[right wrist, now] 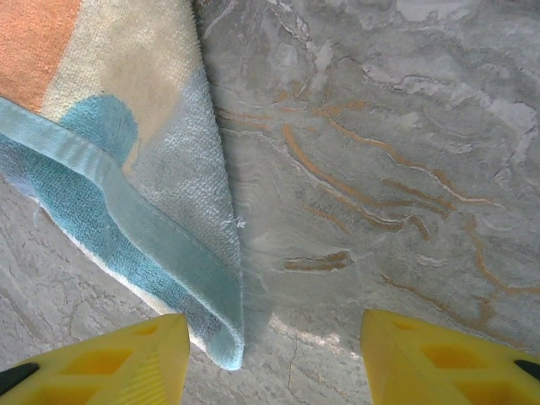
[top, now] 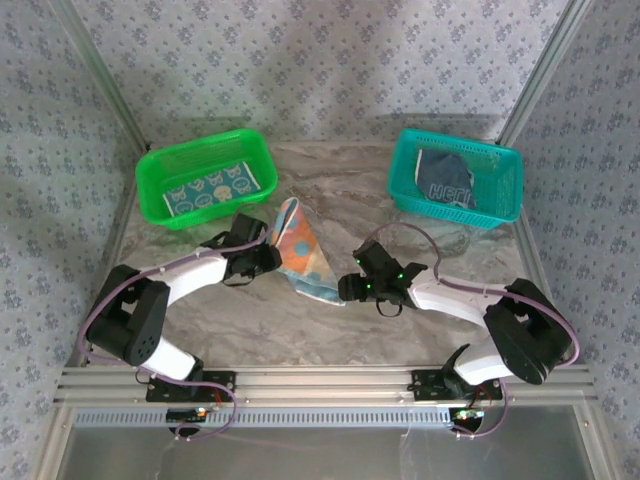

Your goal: Fold and stack the towels

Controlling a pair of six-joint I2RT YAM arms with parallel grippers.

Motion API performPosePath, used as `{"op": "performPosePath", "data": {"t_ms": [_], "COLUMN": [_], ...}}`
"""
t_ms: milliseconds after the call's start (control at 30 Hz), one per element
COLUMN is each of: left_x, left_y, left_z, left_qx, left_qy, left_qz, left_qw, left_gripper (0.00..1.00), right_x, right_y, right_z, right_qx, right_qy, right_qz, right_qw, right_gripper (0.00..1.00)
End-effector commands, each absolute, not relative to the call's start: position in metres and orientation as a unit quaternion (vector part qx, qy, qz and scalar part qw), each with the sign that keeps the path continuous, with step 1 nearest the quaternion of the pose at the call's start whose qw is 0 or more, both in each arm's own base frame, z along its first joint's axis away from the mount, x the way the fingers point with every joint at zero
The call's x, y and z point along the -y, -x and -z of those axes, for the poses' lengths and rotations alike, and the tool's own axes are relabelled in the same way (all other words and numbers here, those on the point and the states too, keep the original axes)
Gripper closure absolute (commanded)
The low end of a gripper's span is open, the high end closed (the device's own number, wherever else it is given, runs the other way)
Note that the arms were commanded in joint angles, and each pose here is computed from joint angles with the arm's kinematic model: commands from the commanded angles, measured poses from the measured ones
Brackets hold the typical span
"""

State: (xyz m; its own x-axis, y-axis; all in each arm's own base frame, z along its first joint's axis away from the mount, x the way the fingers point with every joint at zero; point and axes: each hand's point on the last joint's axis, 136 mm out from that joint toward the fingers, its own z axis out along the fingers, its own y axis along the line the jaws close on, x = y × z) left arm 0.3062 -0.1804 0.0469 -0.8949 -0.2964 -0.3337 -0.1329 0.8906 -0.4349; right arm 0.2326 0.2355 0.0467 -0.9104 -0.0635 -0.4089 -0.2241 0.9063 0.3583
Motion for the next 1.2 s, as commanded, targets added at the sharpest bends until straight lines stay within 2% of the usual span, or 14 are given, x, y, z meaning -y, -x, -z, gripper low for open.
{"op": "performPosePath", "data": {"t_ms": [0, 233, 300, 433, 633, 733, 867, 1167], "left_x": [0.191, 0.192, 0.192, 0.189, 0.186, 0.185, 0.184, 0.170], "left_y": [-0.313, -0.312, -0.311, -0.310, -0.307, -0.306, -0.303, -0.297], "left_z": [-0.050, -0.040, -0.040, -0.046, -0.056, -0.064, -0.070, -0.116], "left_qx": [-0.939, -0.941, -0.941, -0.939, -0.936, -0.934, -0.933, -0.924], "left_qy": [0.124, 0.130, 0.133, 0.137, 0.138, 0.138, 0.138, 0.143], "left_qz": [0.245, 0.244, 0.246, 0.247, 0.249, 0.250, 0.251, 0.242], "left_qw": [0.205, 0.192, 0.191, 0.198, 0.206, 0.213, 0.217, 0.258], "left_gripper": [0.67, 0.71, 0.75, 0.76, 0.87, 0.88, 1.00, 1.00], "right_x": [-0.231, -0.231, -0.231, -0.230, -0.229, -0.230, -0.230, -0.236], "right_y": [-0.231, -0.231, -0.231, -0.231, -0.231, -0.231, -0.230, -0.223], "right_z": [-0.047, -0.048, -0.047, -0.047, -0.045, -0.044, -0.043, -0.035], "right_qx": [-0.957, -0.958, -0.958, -0.958, -0.958, -0.958, -0.959, -0.957], "right_qy": [0.075, 0.074, 0.074, 0.074, 0.073, 0.074, 0.075, 0.103], "right_qz": [-0.193, -0.191, -0.190, -0.190, -0.187, -0.187, -0.188, -0.181], "right_qw": [0.202, 0.202, 0.202, 0.203, 0.202, 0.202, 0.201, 0.200], "right_gripper": [0.42, 0.42, 0.42, 0.42, 0.42, 0.42, 0.42, 0.45]}}
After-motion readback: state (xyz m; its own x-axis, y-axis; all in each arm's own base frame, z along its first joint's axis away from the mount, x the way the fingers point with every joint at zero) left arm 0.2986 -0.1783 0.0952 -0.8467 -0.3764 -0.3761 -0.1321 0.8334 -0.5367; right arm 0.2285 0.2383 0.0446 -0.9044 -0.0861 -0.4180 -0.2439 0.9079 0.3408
